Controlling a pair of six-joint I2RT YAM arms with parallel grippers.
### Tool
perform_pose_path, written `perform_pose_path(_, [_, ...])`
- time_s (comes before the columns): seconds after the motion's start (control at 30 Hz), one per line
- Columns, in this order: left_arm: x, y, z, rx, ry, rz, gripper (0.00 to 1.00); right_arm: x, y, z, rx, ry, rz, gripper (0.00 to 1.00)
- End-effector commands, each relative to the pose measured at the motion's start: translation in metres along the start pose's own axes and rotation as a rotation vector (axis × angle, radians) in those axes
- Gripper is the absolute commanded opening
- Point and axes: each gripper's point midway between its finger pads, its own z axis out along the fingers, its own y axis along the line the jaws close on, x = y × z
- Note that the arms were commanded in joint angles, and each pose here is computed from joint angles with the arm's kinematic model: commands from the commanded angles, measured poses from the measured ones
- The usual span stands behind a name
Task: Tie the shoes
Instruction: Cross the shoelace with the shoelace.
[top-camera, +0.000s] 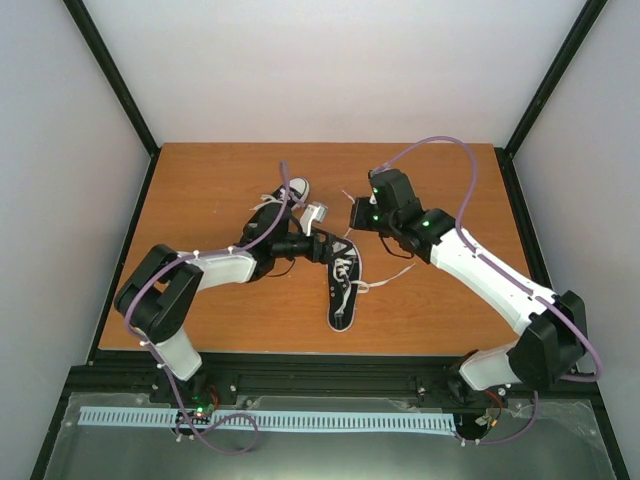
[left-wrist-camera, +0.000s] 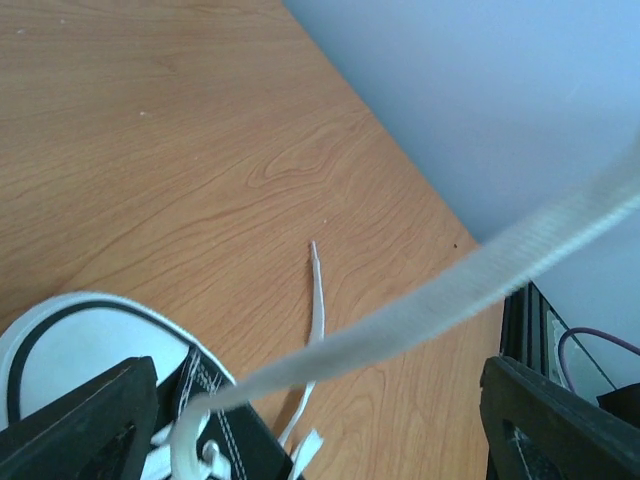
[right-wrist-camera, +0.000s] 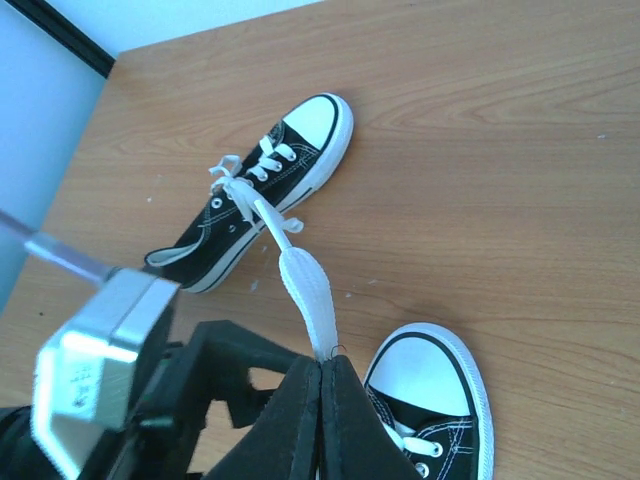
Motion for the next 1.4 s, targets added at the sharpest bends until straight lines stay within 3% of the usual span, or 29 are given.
perform_pose_path(0.0, [-0.027, -0.018, 0.013, 0.061, -0.065, 0.119, 0.89, -0.005, 0.001, -0.014, -0.031, -0.027, 0.027, 0.03])
perform_pose_path(0.1, [-0.026, -0.025, 0.021, 0.097, -0.056, 0.123, 0.78, -0.006, 0.003, -0.021, -0.046, -0.036, 0.035, 0.03])
perform_pose_path(0.43, [-0.021, -0.033, 0.024, 0.12, -0.045, 0.074, 0.03, -0.001, -0.021, -0.018, 0.026, -0.033, 0.061, 0.03])
perform_pose_path(0.5, [-0.02, -0.031, 0.019, 0.095, -0.051, 0.049, 0.01, 0.006, -0.034, -0.009, 0.081, -0.017, 0.067, 0.04])
perform_pose_path(0.53, [-0.02, -0.03, 0.016, 0.077, -0.054, 0.037, 0.01, 0.011, -0.042, -0.004, 0.105, -0.006, 0.074, 0.09])
perform_pose_path(0.67, [-0.01, -0.017, 0.007, -0.032, -0.017, -0.023, 0.01, 0.037, -0.077, 0.013, 0.224, 0.056, 0.105, 0.72])
perform_pose_path(0.7, [-0.008, -0.014, 0.003, -0.06, -0.01, -0.037, 0.01, 0.045, -0.085, 0.015, 0.249, 0.069, 0.113, 0.81])
perform_pose_path(0.77, [-0.004, -0.006, -0.005, -0.13, 0.0, -0.084, 0.01, 0.063, -0.1, 0.017, 0.294, 0.099, 0.132, 0.9])
perform_pose_path(0.93, [0.006, 0.007, -0.02, -0.229, 0.031, -0.188, 0.01, 0.116, -0.143, 0.013, 0.446, 0.187, 0.207, 0.93])
perform_pose_path(1.07, [0.009, 0.002, -0.022, -0.218, 0.062, -0.209, 0.01, 0.152, -0.162, 0.013, 0.51, 0.253, 0.245, 0.93])
perform_pose_path(1.37, [0.007, -0.007, -0.025, -0.188, 0.079, -0.131, 0.01, 0.175, -0.159, 0.031, 0.552, 0.321, 0.219, 0.86])
